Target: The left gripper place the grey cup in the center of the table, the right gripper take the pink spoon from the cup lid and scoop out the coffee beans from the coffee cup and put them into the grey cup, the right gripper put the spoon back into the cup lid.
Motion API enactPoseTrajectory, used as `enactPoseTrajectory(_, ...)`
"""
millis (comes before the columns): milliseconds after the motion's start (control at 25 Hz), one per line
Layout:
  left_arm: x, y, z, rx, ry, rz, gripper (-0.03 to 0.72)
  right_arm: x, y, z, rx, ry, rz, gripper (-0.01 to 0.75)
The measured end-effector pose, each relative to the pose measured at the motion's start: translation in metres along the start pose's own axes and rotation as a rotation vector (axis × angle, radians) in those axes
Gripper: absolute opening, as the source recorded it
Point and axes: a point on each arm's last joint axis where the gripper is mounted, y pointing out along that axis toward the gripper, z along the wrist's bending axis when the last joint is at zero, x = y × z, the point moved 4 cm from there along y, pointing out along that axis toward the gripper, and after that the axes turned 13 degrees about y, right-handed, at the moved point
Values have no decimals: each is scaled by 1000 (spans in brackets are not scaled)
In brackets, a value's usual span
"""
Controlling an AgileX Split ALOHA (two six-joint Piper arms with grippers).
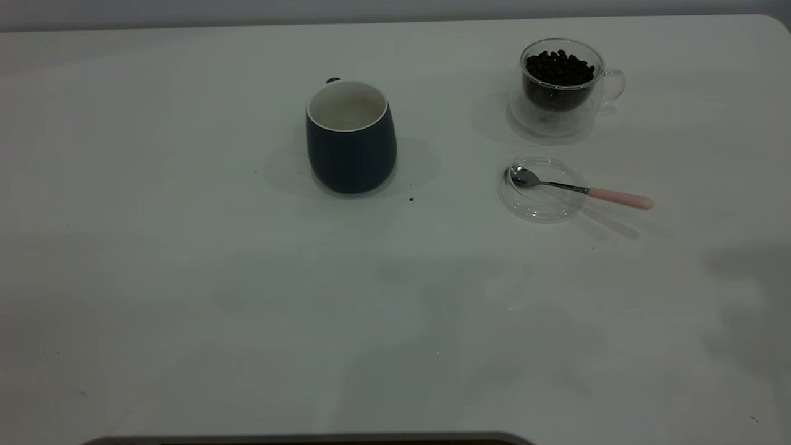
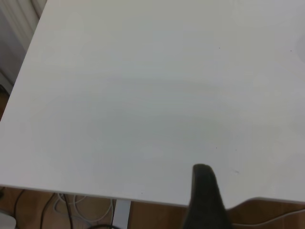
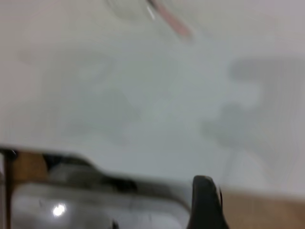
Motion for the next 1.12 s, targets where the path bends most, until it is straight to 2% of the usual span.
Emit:
enactPoseTrajectory(120,0,0,0,0,1,0,586,-43,-20,-4,-29,15,13,552)
enactPoseTrajectory(280,0,0,0,0,1,0,586,-79,-34,-6,-25,9,-62,552)
enactPoseTrajectory(480,0,0,0,0,1,0,586,-119,-32,-22,-94,16,-142,552)
enactPoseTrajectory(640,0,0,0,0,1,0,586,-130,-48,-24,-94,24,-297,552)
enactPoseTrajectory(1000,0,0,0,0,1,0,586,-164,-78,-18,8,-83,-608,552)
enactPoseTrajectory(1120,0,0,0,0,2,0,586,-171,-82,-19,16,-85,-665,552)
